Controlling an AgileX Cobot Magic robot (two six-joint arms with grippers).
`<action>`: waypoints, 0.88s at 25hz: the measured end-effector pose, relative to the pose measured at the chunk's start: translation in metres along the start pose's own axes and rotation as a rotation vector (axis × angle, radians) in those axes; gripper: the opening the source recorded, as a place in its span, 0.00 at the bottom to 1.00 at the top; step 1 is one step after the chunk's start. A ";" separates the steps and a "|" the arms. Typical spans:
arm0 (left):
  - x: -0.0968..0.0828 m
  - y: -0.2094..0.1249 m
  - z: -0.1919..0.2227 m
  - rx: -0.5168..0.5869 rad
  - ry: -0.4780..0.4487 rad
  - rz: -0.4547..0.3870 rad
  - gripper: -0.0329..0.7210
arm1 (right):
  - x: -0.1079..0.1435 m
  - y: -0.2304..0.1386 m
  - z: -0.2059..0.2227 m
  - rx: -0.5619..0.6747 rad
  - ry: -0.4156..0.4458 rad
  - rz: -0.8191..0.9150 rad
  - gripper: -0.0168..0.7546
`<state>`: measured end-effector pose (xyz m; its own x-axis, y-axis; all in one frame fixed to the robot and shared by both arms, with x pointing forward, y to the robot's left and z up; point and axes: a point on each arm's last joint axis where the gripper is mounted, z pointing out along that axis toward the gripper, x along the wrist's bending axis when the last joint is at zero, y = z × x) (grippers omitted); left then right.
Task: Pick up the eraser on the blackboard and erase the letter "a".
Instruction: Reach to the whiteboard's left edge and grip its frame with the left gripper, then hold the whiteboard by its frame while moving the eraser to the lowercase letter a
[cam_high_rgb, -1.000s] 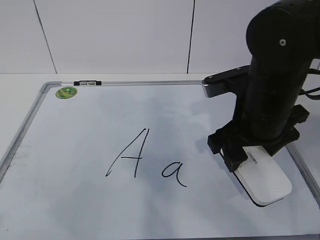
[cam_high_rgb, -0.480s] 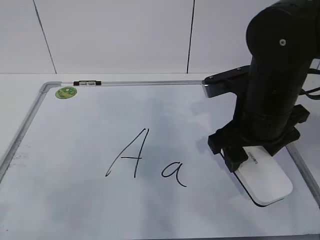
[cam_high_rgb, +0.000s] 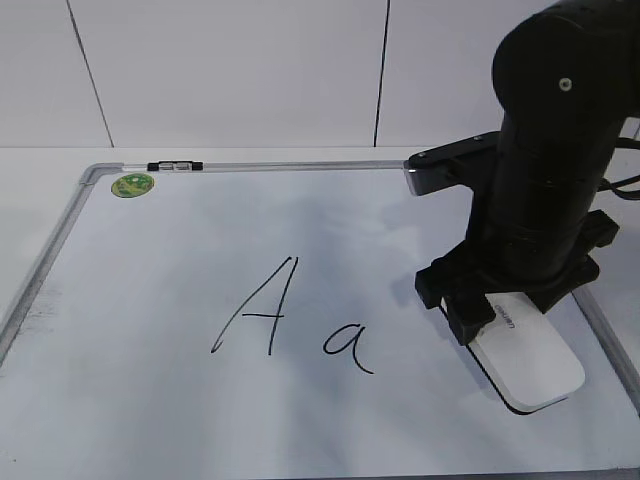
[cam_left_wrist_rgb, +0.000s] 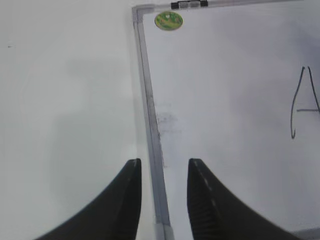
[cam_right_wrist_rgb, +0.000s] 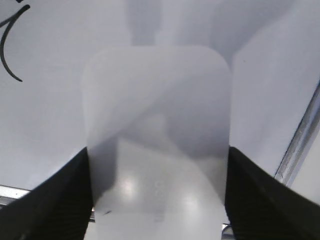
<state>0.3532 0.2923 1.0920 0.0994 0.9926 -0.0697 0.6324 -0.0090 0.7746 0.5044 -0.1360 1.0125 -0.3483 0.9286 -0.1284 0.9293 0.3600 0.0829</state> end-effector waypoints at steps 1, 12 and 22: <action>0.001 0.008 0.004 0.009 -0.001 -0.003 0.36 | 0.000 0.000 0.000 0.000 0.000 0.000 0.74; 0.014 0.070 0.106 0.377 -0.061 -0.080 0.36 | 0.000 0.000 0.000 0.000 0.001 0.000 0.74; 0.026 0.078 0.194 0.606 -0.096 -0.144 0.36 | 0.000 0.000 0.000 0.000 0.001 -0.001 0.74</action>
<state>0.5538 0.2935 1.0288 0.0321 0.9739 -0.2246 0.9648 0.0285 0.2613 0.5043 -0.1359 1.0125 -0.3497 0.9281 -0.1278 0.9288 0.3613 0.0825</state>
